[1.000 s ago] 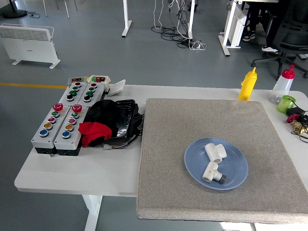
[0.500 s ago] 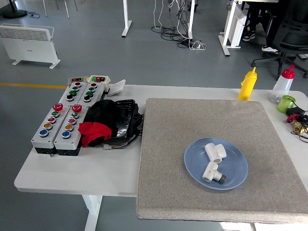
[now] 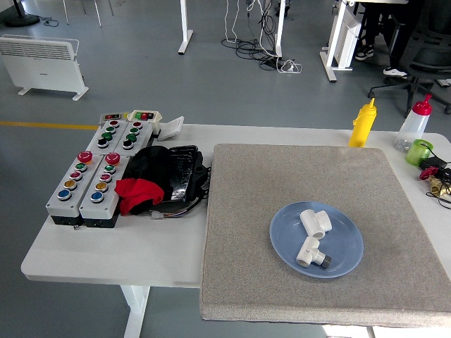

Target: Pick pipe place plate twice

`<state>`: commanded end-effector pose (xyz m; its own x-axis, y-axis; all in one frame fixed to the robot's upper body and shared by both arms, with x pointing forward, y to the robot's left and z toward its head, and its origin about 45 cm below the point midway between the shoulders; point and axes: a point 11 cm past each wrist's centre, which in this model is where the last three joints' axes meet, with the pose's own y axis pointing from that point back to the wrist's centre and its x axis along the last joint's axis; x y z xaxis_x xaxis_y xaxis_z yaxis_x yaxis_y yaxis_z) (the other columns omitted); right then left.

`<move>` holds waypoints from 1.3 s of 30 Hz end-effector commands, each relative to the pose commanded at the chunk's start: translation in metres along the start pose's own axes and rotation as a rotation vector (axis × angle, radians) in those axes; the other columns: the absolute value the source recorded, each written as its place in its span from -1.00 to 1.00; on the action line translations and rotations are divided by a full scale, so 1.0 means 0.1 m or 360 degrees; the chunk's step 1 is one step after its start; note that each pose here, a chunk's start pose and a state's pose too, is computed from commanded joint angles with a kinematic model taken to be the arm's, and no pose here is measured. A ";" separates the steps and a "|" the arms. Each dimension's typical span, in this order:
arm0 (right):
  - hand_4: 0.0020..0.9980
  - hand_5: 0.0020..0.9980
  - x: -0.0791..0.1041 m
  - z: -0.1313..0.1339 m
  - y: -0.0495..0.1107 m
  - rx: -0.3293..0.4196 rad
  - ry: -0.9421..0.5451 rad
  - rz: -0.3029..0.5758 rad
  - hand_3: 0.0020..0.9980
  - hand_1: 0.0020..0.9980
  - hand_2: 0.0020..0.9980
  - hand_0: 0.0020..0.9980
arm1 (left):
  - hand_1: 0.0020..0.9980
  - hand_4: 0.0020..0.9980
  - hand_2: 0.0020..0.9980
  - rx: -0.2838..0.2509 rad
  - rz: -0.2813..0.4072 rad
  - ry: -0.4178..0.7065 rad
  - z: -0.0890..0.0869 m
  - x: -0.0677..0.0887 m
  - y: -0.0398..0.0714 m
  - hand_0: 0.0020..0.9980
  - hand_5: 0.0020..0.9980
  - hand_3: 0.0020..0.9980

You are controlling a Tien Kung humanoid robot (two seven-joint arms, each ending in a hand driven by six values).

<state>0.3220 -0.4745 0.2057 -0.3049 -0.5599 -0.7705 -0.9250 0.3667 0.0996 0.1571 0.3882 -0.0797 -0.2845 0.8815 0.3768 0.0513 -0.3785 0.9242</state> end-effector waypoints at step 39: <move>0.11 -0.08 0.08 0.04 0.01 -0.0014 -0.0011 0.0060 0.59 0.54 0.61 0.61 | 0.28 -0.31 0.22 -0.0042 -0.0036 0.0085 -0.15 -0.04 -0.07 0.31 1.00 0.22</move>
<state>0.3197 -0.4755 0.1970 -0.3379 -0.5405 -0.7705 -0.9149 0.3807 0.1341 0.1433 0.3836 -0.0889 -0.3363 0.8738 0.3512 0.0194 -0.3664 0.9303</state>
